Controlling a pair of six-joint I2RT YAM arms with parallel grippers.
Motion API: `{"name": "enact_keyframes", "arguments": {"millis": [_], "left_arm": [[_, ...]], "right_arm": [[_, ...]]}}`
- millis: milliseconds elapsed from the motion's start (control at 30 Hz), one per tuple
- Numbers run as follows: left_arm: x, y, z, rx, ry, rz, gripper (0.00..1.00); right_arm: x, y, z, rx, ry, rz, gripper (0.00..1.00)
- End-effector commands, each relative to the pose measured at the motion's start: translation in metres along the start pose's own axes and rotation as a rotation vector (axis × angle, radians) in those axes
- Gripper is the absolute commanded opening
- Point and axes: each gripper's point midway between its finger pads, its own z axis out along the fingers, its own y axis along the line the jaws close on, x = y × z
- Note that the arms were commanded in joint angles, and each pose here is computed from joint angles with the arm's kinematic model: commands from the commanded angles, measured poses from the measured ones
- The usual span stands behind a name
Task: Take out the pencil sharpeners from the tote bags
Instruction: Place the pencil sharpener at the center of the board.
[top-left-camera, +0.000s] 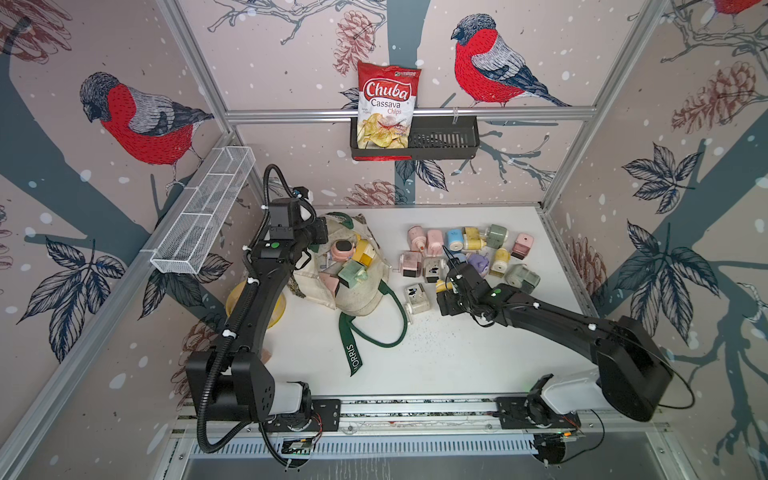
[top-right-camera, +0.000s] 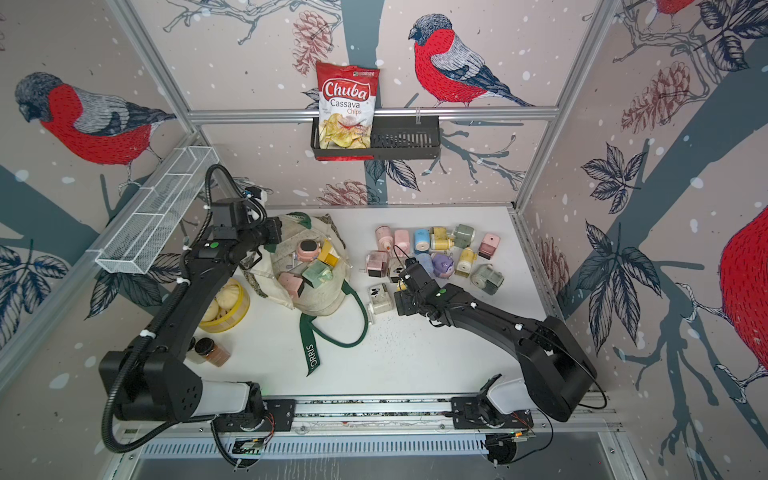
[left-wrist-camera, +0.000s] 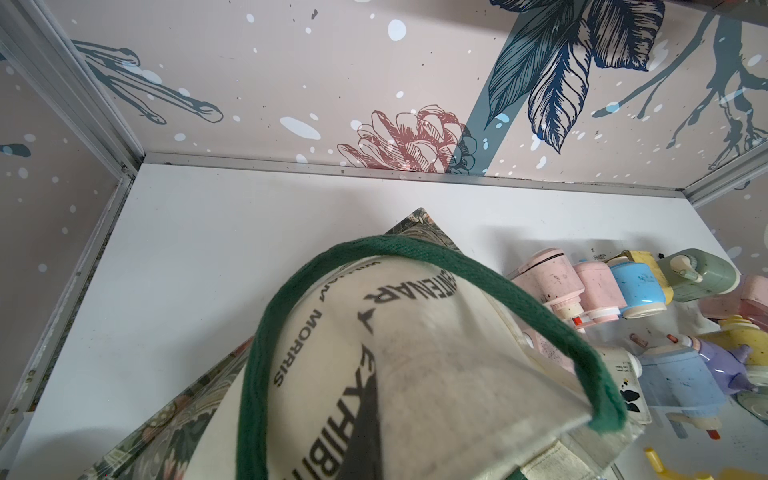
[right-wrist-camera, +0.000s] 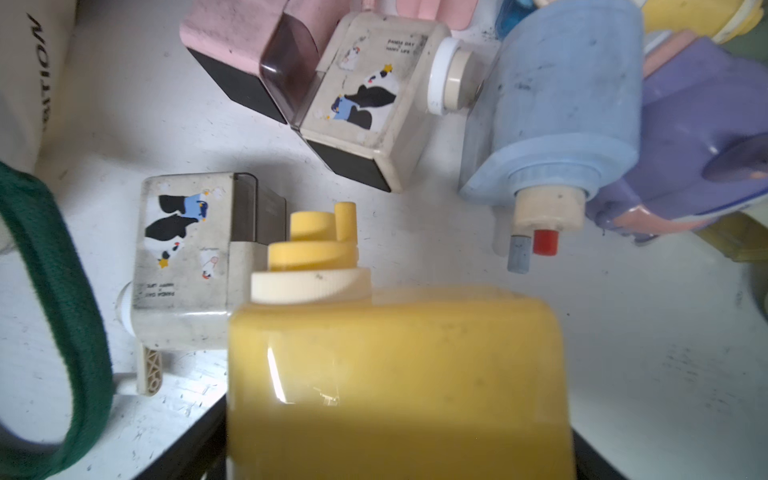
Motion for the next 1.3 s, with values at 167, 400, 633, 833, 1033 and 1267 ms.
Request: {"name": "enact_keyframes", "arguments": {"millis": [167, 400, 633, 833, 1033, 1267], "left_arm": [[-0.024, -0.004, -0.006, 0.016, -0.092, 0.011, 0.0], [-0.023, -0.004, -0.005, 0.015, -0.09, 0.01, 0.0], [-0.024, -0.004, -0.006, 0.015, -0.092, 0.011, 0.0], [-0.023, -0.004, -0.005, 0.014, -0.09, 0.01, 0.0], [-0.023, -0.004, -0.005, 0.013, -0.09, 0.01, 0.0], [-0.024, -0.004, -0.005, 0.014, -0.091, 0.011, 0.0]], "right_arm": [[0.013, 0.013, 0.021, -0.017, 0.044, -0.036, 0.62], [0.024, 0.03, 0.035, -0.058, 0.094, -0.104, 0.61], [0.03, 0.049, 0.043, -0.094, 0.112, -0.197, 0.64], [0.03, 0.05, 0.048, -0.088, 0.114, -0.225, 0.72], [0.019, 0.052, 0.047, -0.104, 0.086, -0.212, 0.84], [0.01, 0.057, 0.033, -0.139, 0.058, -0.185, 0.98]]}}
